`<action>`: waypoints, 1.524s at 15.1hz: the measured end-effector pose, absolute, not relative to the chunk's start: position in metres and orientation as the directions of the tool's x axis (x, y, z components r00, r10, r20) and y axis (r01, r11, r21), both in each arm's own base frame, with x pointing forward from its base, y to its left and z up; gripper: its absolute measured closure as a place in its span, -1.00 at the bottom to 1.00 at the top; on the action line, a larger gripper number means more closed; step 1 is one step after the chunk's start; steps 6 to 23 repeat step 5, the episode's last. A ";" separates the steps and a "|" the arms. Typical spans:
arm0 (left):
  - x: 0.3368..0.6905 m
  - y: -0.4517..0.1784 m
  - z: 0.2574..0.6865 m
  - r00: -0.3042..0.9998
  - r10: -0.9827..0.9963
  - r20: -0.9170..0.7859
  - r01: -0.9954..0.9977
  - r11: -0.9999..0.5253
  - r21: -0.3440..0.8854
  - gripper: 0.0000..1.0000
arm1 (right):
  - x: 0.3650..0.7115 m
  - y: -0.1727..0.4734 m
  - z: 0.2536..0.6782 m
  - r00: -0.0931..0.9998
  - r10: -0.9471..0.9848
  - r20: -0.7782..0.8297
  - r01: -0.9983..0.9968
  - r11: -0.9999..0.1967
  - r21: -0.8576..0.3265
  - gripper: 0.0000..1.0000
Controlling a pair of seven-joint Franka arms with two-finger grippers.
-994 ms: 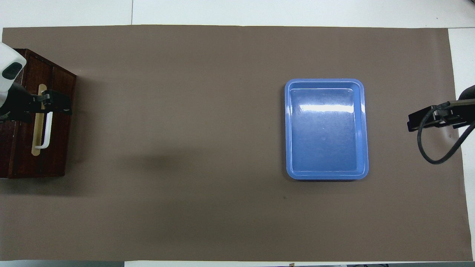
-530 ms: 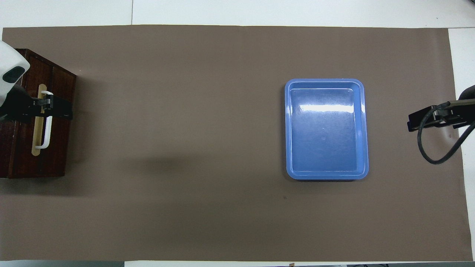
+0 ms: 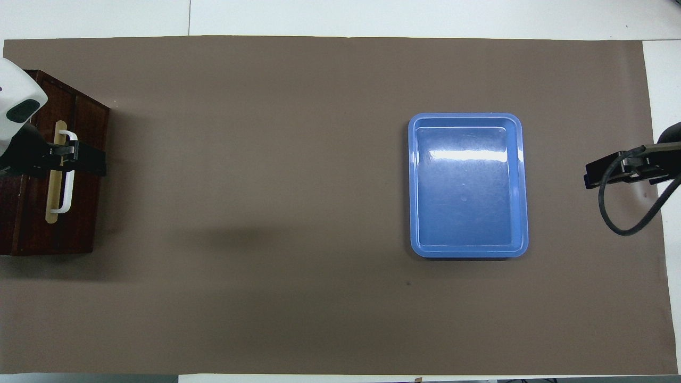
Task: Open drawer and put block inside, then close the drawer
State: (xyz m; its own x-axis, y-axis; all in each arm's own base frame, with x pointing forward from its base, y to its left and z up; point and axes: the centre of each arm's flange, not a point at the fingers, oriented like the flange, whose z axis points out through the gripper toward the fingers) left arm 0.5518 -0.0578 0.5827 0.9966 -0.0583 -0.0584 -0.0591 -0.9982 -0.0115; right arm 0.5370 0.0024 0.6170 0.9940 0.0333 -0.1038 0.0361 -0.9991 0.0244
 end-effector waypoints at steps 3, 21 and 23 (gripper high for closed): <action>0.552 -0.058 0.584 0.997 -0.061 -0.055 -0.062 -0.998 -0.010 -1.00 | 0.537 0.002 0.617 0.994 0.033 -0.104 0.036 -0.999 0.024 -1.00; 0.552 -0.059 0.585 0.997 -0.062 -0.053 -0.062 -0.998 -0.010 -1.00 | 0.537 0.002 0.617 0.994 0.033 -0.104 0.036 -0.999 0.024 -1.00; 0.552 -0.059 0.585 0.997 -0.062 -0.053 -0.062 -0.998 -0.010 -1.00 | 0.537 0.002 0.617 0.994 0.033 -0.104 0.036 -0.999 0.024 -1.00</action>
